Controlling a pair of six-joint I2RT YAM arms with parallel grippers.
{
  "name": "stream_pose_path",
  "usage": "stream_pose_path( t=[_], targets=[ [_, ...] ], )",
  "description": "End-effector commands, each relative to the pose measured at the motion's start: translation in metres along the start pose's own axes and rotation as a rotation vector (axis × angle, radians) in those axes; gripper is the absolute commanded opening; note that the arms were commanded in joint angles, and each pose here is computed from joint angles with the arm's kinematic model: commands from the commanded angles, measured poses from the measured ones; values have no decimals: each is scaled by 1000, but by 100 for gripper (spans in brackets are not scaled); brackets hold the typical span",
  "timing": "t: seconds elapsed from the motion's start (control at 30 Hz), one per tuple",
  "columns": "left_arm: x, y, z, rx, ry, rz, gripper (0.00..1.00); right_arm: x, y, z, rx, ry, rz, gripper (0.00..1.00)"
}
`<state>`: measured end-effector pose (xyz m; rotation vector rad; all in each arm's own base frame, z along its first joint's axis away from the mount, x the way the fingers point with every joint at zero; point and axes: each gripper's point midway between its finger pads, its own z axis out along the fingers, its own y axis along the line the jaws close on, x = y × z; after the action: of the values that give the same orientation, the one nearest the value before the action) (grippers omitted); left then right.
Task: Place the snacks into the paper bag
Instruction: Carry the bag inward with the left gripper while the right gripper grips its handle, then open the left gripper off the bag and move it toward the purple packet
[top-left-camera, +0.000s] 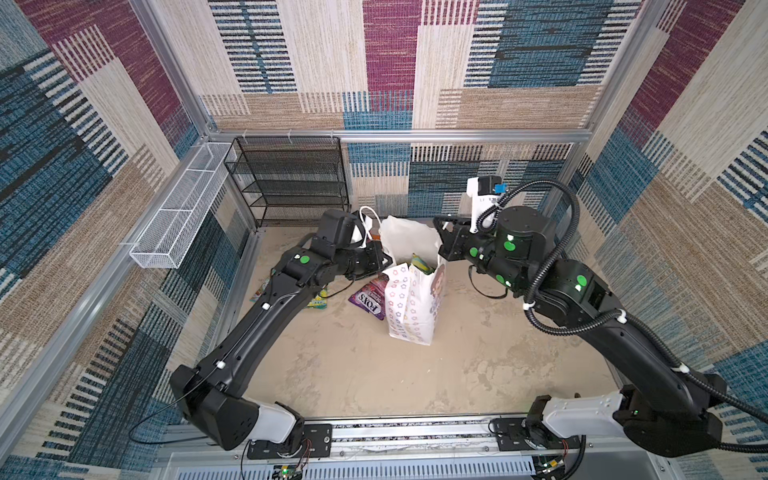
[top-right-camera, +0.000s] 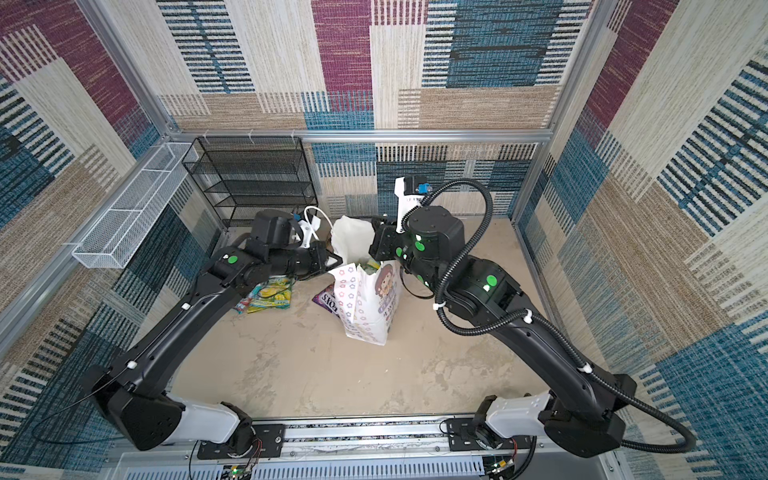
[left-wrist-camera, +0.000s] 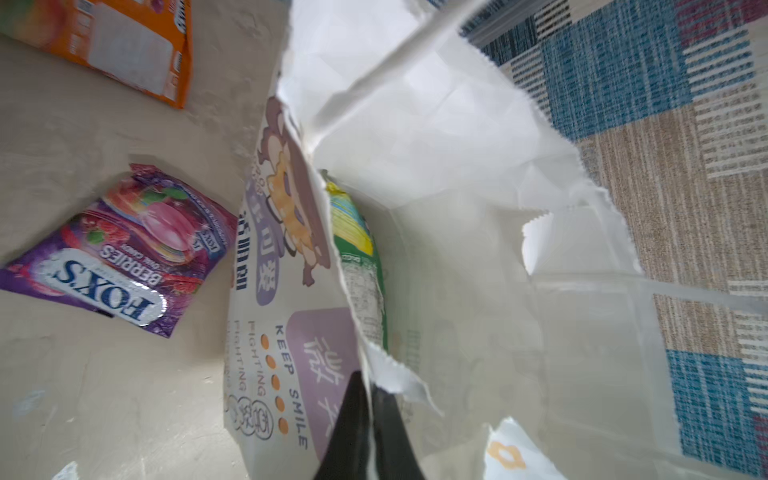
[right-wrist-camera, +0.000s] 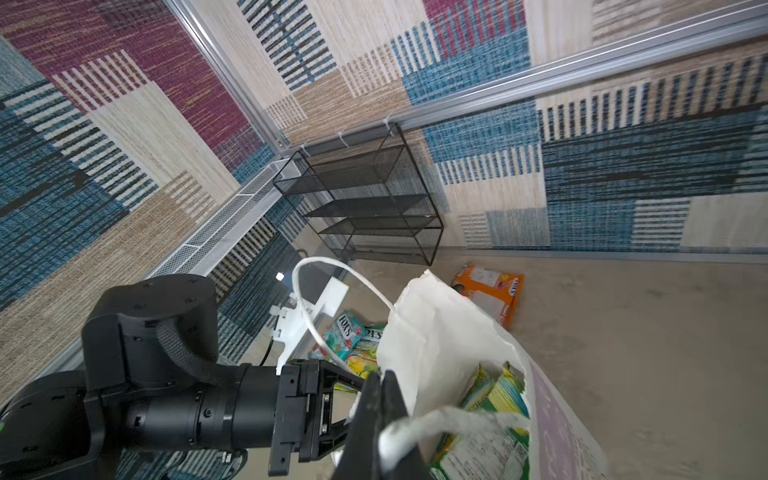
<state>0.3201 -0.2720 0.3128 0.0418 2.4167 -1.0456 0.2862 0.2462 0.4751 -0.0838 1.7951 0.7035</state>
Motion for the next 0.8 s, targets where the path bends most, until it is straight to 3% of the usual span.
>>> stream_pose_path(
  t=[0.0, 0.3, 0.6, 0.67, 0.77],
  targets=[
    [-23, -28, 19, 54, -92, 23, 0, -16, -22, -4, 91, -104, 15, 1],
    [-5, -36, 86, 38, -13, 12, 0, 14, -81, 12, 155, -37, 46, 0],
    [8, -31, 93, 7, -15, 26, 0, 30, -107, 22, 126, 9, 83, 0],
    [8, -32, 90, 10, -19, 37, 15, 31, -110, 21, 133, 8, 84, 0],
    [8, -32, 81, 7, -28, 52, 46, 36, -116, 23, 149, 17, 84, 0]
  ],
)
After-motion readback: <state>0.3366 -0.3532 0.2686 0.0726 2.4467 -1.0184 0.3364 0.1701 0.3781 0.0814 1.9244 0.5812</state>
